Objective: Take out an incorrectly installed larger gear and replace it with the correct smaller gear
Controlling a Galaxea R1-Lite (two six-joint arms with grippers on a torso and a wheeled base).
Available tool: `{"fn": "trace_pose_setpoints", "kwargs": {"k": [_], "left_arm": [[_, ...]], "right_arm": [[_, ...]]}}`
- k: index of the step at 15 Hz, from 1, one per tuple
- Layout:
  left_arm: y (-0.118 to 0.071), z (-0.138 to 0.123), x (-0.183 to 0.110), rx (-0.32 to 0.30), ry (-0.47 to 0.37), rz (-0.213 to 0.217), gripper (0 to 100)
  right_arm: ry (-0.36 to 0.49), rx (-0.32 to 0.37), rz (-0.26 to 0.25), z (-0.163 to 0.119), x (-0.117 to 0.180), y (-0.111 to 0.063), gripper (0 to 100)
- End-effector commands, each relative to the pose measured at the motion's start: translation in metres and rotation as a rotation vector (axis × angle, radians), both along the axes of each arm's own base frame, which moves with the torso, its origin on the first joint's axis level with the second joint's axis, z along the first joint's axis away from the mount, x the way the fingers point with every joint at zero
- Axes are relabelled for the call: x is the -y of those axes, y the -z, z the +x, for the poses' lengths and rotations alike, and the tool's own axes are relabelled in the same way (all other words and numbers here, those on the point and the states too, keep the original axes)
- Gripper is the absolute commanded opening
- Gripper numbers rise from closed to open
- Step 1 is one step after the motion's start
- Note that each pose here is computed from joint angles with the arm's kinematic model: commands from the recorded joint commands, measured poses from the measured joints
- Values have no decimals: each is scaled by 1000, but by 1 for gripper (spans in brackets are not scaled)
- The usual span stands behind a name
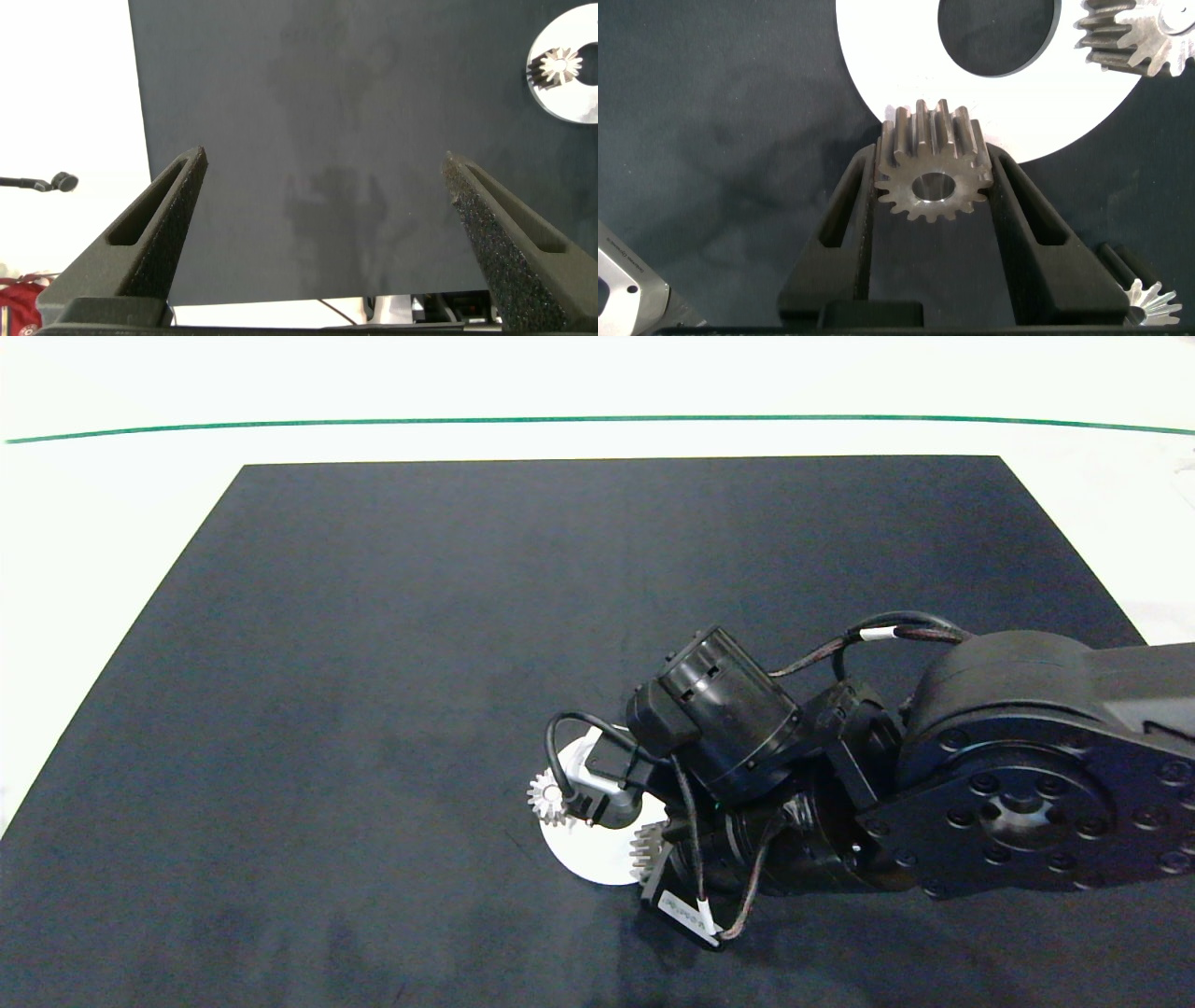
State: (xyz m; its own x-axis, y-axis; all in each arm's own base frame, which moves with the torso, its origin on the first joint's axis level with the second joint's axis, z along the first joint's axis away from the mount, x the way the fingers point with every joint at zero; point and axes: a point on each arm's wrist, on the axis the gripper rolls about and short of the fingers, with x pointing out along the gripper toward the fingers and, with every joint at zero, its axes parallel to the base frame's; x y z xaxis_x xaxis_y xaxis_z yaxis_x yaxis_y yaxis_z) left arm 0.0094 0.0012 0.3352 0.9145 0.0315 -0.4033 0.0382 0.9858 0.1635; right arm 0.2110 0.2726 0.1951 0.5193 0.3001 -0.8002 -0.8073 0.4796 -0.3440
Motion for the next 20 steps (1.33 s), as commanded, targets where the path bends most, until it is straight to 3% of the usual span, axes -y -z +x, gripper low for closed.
{"fn": "trace_pose_setpoints", "kwargs": {"k": [1, 7, 20], "left_arm": [[0, 0, 0, -5, 0, 1, 100], [0, 0, 0, -5, 0, 1, 100], [0, 0, 0, -6, 1, 2, 100]], "right_arm": [[-1, 1, 0, 1, -1, 0, 31], [-3, 24, 28, 3, -5, -2, 31], [-4, 37, 14, 4, -7, -2, 31]]}}
